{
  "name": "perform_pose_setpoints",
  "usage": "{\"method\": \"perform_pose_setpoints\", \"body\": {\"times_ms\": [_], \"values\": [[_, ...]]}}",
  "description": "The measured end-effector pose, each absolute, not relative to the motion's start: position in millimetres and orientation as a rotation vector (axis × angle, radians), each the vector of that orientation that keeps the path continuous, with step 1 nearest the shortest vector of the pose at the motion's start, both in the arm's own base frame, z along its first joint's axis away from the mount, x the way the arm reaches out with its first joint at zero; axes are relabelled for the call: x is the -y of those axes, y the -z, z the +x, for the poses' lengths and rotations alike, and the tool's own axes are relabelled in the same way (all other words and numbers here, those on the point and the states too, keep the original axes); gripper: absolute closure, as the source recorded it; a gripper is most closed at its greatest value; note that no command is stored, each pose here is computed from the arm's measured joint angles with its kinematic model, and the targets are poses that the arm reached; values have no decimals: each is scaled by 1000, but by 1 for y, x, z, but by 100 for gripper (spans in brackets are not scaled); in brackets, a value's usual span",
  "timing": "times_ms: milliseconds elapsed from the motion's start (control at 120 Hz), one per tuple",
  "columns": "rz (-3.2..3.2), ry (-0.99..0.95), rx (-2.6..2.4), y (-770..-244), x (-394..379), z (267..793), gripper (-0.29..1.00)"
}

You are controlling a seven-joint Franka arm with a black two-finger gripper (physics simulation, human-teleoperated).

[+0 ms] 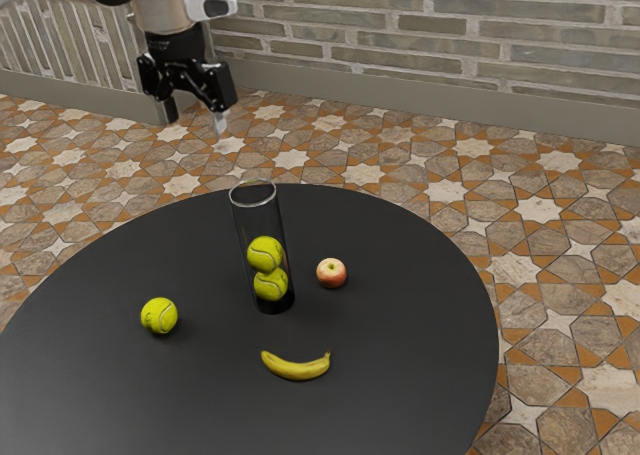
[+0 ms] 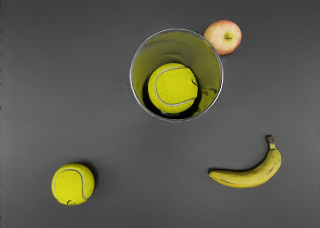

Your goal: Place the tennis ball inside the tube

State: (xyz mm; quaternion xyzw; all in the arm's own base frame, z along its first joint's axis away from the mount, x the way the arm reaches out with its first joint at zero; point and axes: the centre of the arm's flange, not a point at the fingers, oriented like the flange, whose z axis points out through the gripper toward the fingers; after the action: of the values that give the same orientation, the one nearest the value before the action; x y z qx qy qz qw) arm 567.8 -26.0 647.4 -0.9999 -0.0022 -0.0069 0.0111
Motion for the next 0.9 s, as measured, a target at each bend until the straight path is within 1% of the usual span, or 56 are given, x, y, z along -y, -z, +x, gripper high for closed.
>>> {"method": "perform_pose_setpoints", "body": {"times_ms": [167,283,417,542,708,900], "values": [[-3114,43,20,-655,23,561,0],[-3095,27,43,-650,21,531,0],[-3077,-50,17,-608,33,503,0],[-3066,-87,43,-564,27,483,0],[-3063,-74,96,-515,9,471,0],[-3063,-30,142,-475,-10,462,0]]}}
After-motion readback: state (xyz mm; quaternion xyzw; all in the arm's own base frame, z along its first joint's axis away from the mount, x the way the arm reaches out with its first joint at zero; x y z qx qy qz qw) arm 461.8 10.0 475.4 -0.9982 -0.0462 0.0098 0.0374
